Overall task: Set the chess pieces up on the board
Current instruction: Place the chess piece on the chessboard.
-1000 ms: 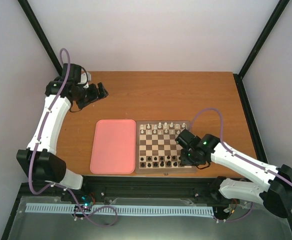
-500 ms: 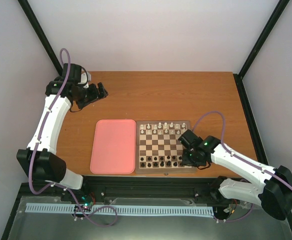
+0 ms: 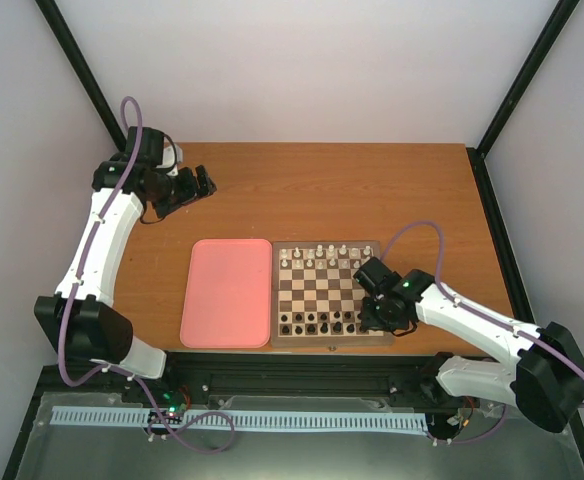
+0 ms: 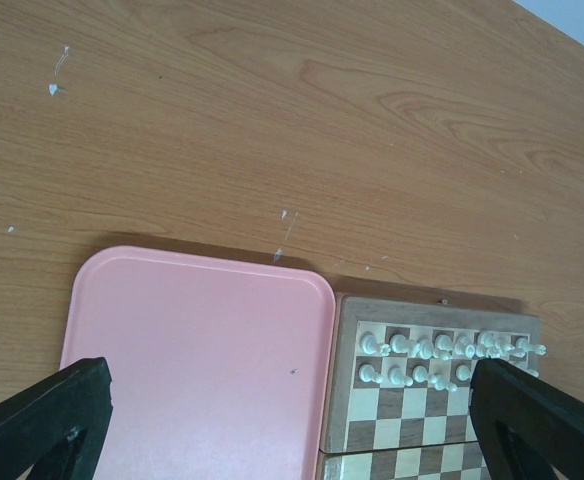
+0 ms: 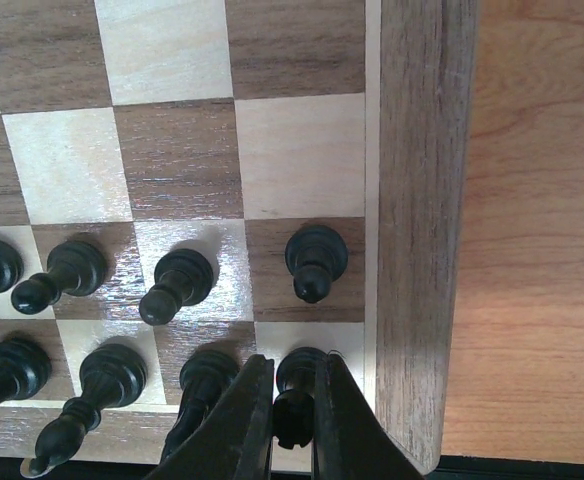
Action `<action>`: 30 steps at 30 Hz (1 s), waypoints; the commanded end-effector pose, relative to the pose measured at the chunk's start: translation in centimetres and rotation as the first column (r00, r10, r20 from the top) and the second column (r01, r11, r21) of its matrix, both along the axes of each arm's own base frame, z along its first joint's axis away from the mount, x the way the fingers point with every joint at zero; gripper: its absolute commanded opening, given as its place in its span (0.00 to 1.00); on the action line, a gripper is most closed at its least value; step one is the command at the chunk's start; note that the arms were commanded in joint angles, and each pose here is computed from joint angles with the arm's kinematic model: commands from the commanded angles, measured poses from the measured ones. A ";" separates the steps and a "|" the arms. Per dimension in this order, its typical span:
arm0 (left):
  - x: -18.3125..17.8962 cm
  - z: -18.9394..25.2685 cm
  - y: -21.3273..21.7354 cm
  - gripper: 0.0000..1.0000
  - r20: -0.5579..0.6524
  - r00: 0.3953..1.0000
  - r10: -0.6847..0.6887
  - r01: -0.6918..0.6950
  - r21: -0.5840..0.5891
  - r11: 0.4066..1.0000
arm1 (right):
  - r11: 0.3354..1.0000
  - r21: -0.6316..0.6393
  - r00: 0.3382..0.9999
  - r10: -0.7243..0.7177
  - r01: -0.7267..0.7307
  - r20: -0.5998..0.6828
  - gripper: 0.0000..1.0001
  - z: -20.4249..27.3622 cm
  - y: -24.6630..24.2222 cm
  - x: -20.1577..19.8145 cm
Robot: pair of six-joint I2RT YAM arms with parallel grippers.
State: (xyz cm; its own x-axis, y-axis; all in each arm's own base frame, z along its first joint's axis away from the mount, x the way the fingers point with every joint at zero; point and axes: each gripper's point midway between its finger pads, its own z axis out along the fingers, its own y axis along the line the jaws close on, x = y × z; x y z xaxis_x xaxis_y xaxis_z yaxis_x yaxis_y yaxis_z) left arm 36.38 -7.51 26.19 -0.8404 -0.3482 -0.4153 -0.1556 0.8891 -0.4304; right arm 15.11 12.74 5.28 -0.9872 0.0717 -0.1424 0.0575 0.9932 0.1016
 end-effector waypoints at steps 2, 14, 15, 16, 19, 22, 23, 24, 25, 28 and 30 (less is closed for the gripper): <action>0.4 0.3 -0.2 1.00 0.020 1.000 -0.016 0.015 0.013 1.000 | 1.000 -0.028 1.000 -0.009 0.009 -0.004 0.08 -0.4 -0.7 0.2; 0.6 0.1 -0.1 1.00 0.015 1.000 -0.016 0.016 0.015 1.000 | 1.000 0.027 1.000 0.009 -0.009 0.007 0.32 1.3 -0.1 -0.2; 0.6 0.1 -0.1 1.00 0.015 1.000 -0.014 0.014 0.016 1.000 | 0.999 0.030 1.000 0.011 -0.011 0.009 0.33 1.5 -0.1 -0.1; 0.6 0.0 -0.1 1.00 0.014 1.000 -0.015 0.015 0.017 1.000 | 0.999 0.032 1.000 0.012 -0.013 0.009 0.33 1.6 -0.1 -0.2; 0.6 0.0 -0.1 1.00 0.012 1.000 -0.015 0.015 0.015 1.000 | 0.999 0.032 1.000 0.011 -0.011 0.016 0.37 2.3 -0.3 -0.3; 0.6 -0.1 -0.1 1.00 0.010 1.000 -0.014 0.013 0.015 1.000 | 0.999 0.031 0.999 0.011 -0.012 0.031 0.40 2.6 -0.4 -0.2; 0.6 -0.2 -0.1 1.00 0.009 1.000 -0.013 0.013 0.014 1.000 | 0.999 0.031 0.999 0.012 -0.013 0.030 0.41 2.5 -0.3 -0.1; 0.6 -0.1 -0.1 1.00 0.010 1.000 -0.014 0.014 0.014 1.000 | 0.999 0.030 1.000 0.014 -0.014 0.021 0.41 2.3 -0.3 -0.2; 0.6 -0.1 -0.2 1.00 0.008 1.000 -0.015 0.015 0.013 1.000 | 1.000 0.026 1.000 0.011 -0.012 0.011 0.41 2.1 -0.3 -0.3; 0.6 0.0 -0.2 1.00 0.011 1.000 -0.016 0.016 0.012 1.000 | 1.000 0.007 1.000 0.005 -0.005 -0.013 0.38 1.6 -0.3 -0.3; 0.6 0.1 -0.2 1.00 0.013 1.000 -0.016 0.016 0.012 1.000 | 1.000 -0.001 1.000 0.001 -0.001 -0.015 0.37 1.5 -0.4 -0.2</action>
State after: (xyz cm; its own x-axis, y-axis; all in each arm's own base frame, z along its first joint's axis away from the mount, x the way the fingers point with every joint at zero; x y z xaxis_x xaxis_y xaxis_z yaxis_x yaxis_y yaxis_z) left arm 36.61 -7.49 25.71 -0.8453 -0.3476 -0.4057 -0.1617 0.8902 -0.4259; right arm 14.43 12.40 6.54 -0.9905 0.0520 -0.1274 0.0378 0.9931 0.1113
